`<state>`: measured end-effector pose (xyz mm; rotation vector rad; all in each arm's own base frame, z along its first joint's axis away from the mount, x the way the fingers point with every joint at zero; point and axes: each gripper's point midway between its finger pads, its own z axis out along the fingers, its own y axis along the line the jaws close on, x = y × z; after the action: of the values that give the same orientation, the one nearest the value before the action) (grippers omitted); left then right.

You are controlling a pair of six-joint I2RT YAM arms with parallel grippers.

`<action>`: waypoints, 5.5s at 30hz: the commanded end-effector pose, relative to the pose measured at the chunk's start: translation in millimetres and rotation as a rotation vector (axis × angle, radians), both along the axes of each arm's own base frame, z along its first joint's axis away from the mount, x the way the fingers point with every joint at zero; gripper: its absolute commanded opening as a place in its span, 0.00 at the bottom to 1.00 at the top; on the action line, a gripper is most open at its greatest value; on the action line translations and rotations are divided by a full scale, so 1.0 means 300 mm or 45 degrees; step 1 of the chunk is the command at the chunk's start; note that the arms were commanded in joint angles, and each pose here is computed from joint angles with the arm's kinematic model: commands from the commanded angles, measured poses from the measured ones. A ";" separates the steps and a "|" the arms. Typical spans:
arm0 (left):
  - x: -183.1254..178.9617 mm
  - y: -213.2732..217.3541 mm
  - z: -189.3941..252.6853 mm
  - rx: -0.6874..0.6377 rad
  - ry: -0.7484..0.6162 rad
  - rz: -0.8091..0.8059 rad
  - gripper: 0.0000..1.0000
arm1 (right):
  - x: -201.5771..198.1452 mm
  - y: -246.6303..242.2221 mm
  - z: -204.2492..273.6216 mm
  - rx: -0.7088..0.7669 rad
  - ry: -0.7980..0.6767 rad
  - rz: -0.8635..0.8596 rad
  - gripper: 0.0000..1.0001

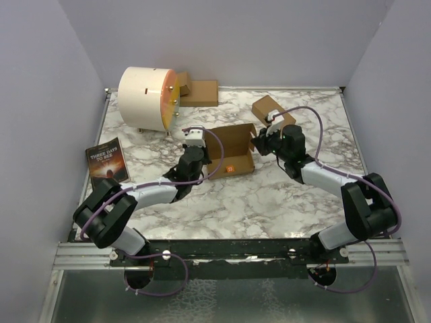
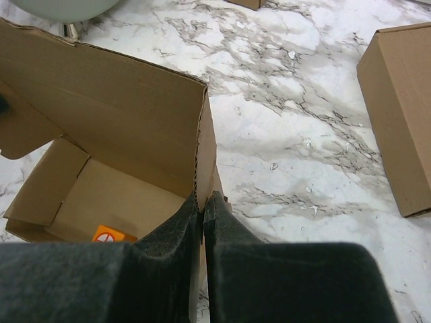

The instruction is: Fold the paper box

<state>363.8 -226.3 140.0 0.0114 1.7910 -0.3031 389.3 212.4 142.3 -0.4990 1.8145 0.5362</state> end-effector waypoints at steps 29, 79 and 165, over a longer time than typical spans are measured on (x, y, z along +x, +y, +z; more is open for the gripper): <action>-0.093 -0.060 0.001 -0.160 -0.010 0.077 0.00 | -0.162 0.018 -0.027 -0.009 0.050 0.060 0.08; -0.203 -0.061 -0.123 -0.248 0.152 0.120 0.02 | -0.276 0.008 -0.101 -0.038 0.248 0.124 0.10; -0.265 -0.024 -0.179 -0.043 0.160 0.059 0.02 | -0.312 0.143 0.138 -0.632 -0.312 1.167 0.42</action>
<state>289.6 -230.5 96.0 -0.1257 1.8649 -0.3210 283.7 254.2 177.0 -1.6904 1.4392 0.6664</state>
